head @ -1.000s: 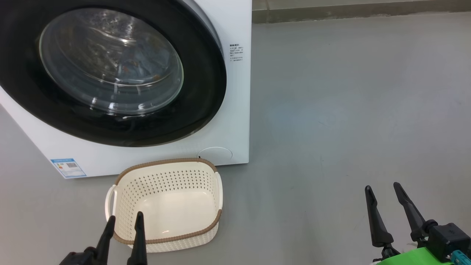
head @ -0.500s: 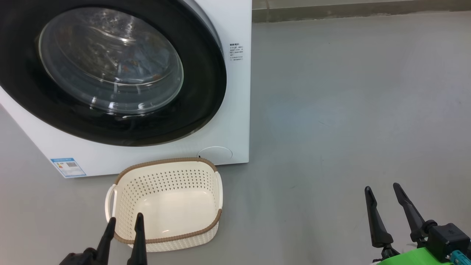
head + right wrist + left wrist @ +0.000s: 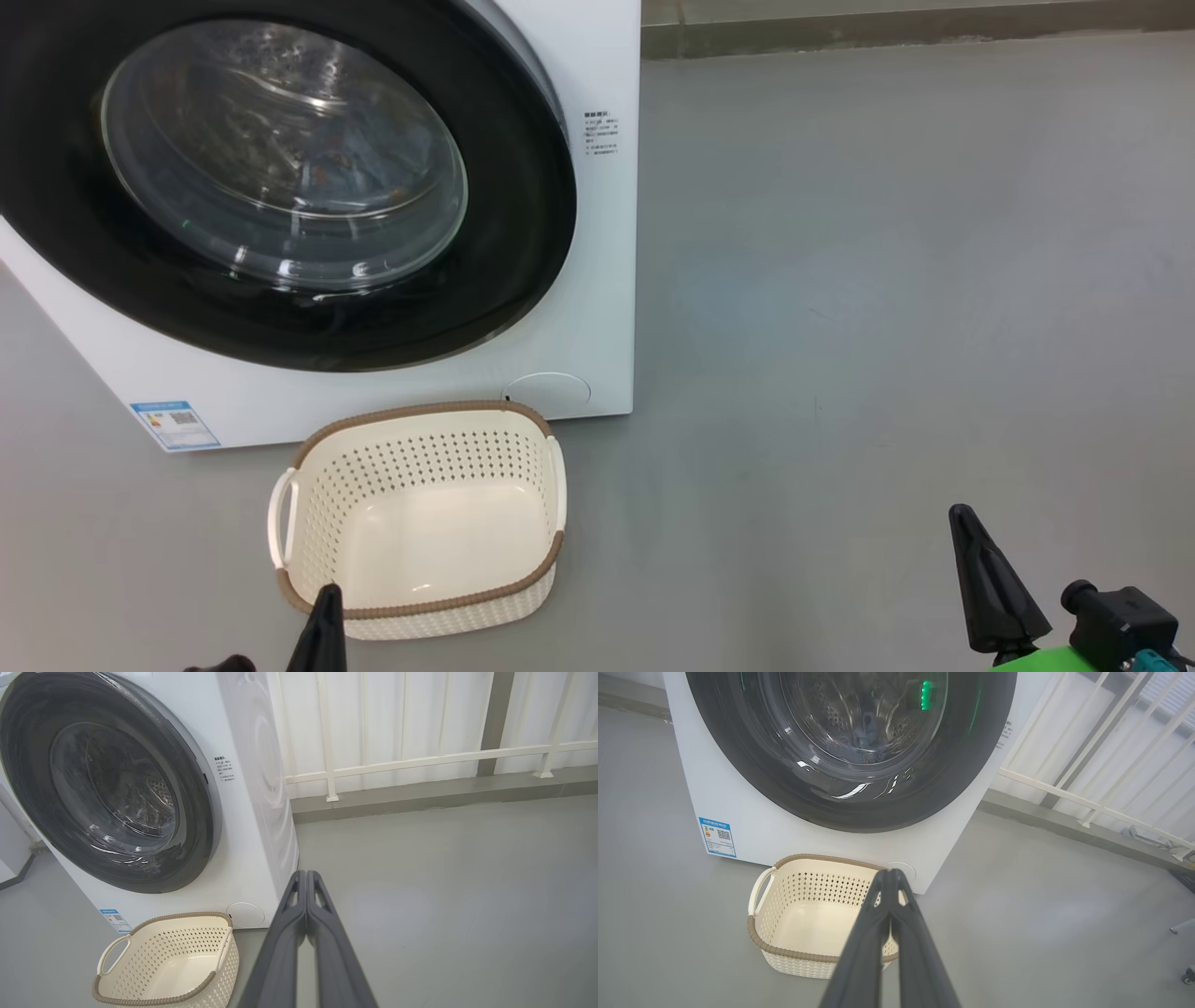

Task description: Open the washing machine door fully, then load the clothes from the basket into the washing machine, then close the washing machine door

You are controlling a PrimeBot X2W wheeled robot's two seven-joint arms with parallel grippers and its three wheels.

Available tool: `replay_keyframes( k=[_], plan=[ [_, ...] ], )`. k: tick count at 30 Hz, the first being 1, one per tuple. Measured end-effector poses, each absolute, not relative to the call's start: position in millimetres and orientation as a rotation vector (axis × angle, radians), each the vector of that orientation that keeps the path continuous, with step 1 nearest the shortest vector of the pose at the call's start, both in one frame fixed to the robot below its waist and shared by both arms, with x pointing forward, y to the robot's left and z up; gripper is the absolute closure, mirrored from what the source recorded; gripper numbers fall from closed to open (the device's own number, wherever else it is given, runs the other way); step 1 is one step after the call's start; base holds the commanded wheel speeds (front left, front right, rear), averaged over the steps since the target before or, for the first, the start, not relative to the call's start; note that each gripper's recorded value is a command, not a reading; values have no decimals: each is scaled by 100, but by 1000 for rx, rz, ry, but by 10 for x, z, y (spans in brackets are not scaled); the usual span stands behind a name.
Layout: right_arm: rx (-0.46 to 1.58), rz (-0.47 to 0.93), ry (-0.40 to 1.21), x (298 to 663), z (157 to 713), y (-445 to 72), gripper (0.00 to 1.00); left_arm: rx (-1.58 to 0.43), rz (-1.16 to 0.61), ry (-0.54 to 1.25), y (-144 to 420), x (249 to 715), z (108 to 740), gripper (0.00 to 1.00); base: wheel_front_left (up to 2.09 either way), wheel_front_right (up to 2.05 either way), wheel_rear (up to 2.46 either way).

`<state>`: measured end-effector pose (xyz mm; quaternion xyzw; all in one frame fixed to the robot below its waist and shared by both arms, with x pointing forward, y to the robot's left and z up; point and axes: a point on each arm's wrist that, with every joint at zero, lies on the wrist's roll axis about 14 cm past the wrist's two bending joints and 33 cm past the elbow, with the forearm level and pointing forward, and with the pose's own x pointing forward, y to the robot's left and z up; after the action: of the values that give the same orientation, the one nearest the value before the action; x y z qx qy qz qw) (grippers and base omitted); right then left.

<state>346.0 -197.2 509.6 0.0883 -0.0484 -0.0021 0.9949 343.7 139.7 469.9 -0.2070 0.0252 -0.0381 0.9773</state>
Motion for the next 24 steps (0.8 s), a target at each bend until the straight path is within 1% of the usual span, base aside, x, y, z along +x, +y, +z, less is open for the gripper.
replay_keyframes(
  k=[24],
  plan=[
    [461, -52, -48, 3475, 4965, -2042, 100, -642, -5, 111, 1527, 3452, 4599, 100, 0, 0, 0]
  ],
)
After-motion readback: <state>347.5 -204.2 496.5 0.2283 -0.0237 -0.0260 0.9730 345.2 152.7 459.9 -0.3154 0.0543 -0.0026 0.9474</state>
